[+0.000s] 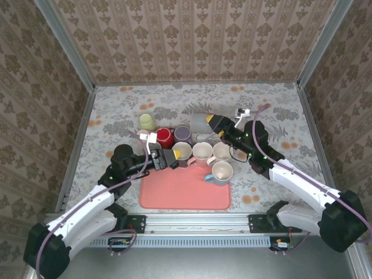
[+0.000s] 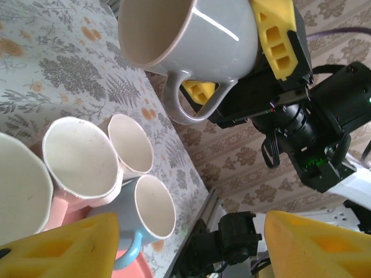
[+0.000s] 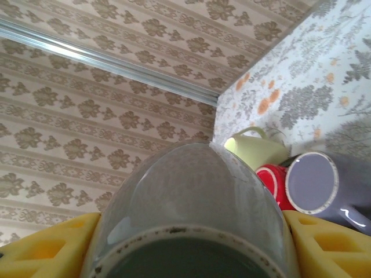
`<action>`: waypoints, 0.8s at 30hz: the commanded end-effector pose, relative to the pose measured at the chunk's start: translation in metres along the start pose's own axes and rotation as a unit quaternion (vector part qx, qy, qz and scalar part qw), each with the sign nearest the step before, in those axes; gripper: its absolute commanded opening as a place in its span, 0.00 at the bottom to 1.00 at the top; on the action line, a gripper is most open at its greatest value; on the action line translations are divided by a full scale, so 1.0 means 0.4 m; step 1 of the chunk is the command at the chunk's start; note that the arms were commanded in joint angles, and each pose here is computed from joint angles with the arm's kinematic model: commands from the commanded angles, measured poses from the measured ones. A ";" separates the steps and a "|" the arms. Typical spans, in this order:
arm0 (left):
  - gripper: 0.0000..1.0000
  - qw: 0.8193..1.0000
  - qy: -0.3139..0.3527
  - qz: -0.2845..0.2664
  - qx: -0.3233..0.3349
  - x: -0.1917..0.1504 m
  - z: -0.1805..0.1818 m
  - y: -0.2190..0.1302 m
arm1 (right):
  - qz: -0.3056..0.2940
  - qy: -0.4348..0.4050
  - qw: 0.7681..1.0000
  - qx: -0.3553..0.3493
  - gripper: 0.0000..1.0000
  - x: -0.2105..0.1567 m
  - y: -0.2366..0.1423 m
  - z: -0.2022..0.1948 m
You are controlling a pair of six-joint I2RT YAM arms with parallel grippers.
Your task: Turn the mug right side up
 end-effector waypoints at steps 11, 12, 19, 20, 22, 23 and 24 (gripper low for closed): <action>0.63 0.991 0.023 -0.058 -0.119 0.072 -0.065 0.053 | 0.042 0.008 0.993 0.111 0.49 -0.055 0.005 0.099; 0.63 0.991 0.024 -0.058 -0.121 0.072 -0.065 0.055 | 0.044 0.009 0.993 0.112 0.49 -0.057 0.005 0.101; 0.64 0.990 0.020 -0.058 -0.125 0.070 -0.051 0.072 | 0.063 0.011 0.990 0.124 0.49 -0.089 0.004 0.119; 0.64 0.990 0.020 -0.059 -0.127 0.073 -0.052 0.073 | 0.066 0.011 0.990 0.125 0.49 -0.095 0.005 0.121; 0.64 0.989 0.019 -0.059 -0.131 0.076 -0.052 0.077 | 0.071 0.013 0.989 0.128 0.49 -0.104 0.006 0.124; 0.64 0.989 0.020 -0.060 -0.133 0.079 -0.053 0.078 | 0.074 0.015 0.989 0.130 0.49 -0.108 0.007 0.126; 0.64 0.989 0.020 -0.061 -0.134 0.080 -0.055 0.079 | 0.077 0.017 0.988 0.131 0.49 -0.113 0.008 0.126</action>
Point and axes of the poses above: each hand's point on the last joint's axis, 136 mm out from that joint toward the fingers, its own y axis out along the fingers, its own z axis along the line the jaws close on, x = y × z, the point moved 6 cm from there along -y, back along the fingers, and after that the axes turned 15 degrees about y, right-handed, at the moved point
